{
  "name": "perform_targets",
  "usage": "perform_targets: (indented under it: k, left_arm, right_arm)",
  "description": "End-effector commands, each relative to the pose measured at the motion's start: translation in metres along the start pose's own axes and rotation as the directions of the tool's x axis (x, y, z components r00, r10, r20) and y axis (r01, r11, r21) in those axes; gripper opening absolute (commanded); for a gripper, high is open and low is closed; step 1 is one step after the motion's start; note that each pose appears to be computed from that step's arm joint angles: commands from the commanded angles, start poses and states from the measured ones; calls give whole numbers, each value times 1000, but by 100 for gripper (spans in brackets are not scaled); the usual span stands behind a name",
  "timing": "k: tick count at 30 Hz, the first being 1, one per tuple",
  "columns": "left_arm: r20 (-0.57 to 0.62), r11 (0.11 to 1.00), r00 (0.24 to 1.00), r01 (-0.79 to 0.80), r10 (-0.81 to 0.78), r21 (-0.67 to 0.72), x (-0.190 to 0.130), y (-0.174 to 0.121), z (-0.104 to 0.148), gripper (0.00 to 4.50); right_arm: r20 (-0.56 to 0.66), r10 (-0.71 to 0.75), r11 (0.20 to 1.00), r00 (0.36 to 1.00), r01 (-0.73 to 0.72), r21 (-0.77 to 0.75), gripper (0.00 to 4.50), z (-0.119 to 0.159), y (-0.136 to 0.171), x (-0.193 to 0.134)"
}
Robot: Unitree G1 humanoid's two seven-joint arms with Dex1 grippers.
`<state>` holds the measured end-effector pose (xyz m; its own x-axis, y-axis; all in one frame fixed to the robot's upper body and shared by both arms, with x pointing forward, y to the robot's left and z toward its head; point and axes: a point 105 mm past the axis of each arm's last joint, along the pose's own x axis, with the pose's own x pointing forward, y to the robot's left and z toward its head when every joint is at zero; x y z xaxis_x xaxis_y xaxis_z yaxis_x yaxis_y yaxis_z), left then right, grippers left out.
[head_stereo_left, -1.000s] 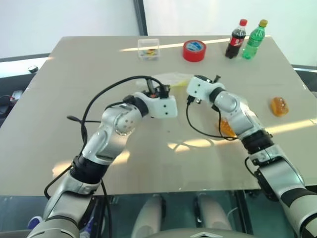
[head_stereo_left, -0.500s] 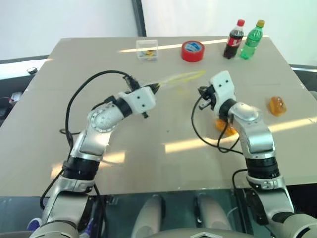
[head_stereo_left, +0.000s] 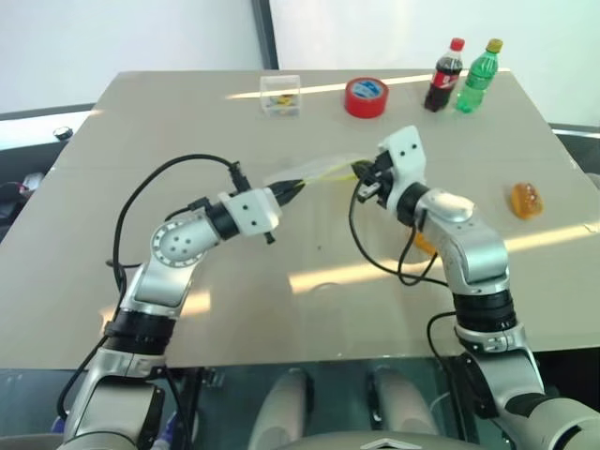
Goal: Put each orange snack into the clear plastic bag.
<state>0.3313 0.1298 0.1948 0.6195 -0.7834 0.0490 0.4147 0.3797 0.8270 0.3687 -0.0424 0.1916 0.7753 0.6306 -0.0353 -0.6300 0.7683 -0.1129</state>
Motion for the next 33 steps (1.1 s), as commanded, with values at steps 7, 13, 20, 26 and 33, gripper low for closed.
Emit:
perform_targets:
  k: [7,13,20,26,33]
  left_arm:
    - [69,997,996,52,-55,49,-11,-6,10,0]
    - [39,996,996,78,-79,35,-21,-5,-3,0]
    - [36,996,996,86,-86,-15,-21,-8,-5,0]
    - [10,997,999,40,-39,-72,-19,-5,-8,0]
    - [-55,995,998,-19,13,-102,-16,2,-19,0]
  right_arm:
    - [11,-44,948,999,45,-316,10,-13,7,16]
    - [58,-44,476,997,72,-876,10,-26,-6,15]
    - [15,36,371,999,0,-929,175,-40,1,17]
    - [59,16,326,998,51,-944,446,-33,-2,14]
    - [87,-71,551,994,111,-827,446,-12,-17,-17]
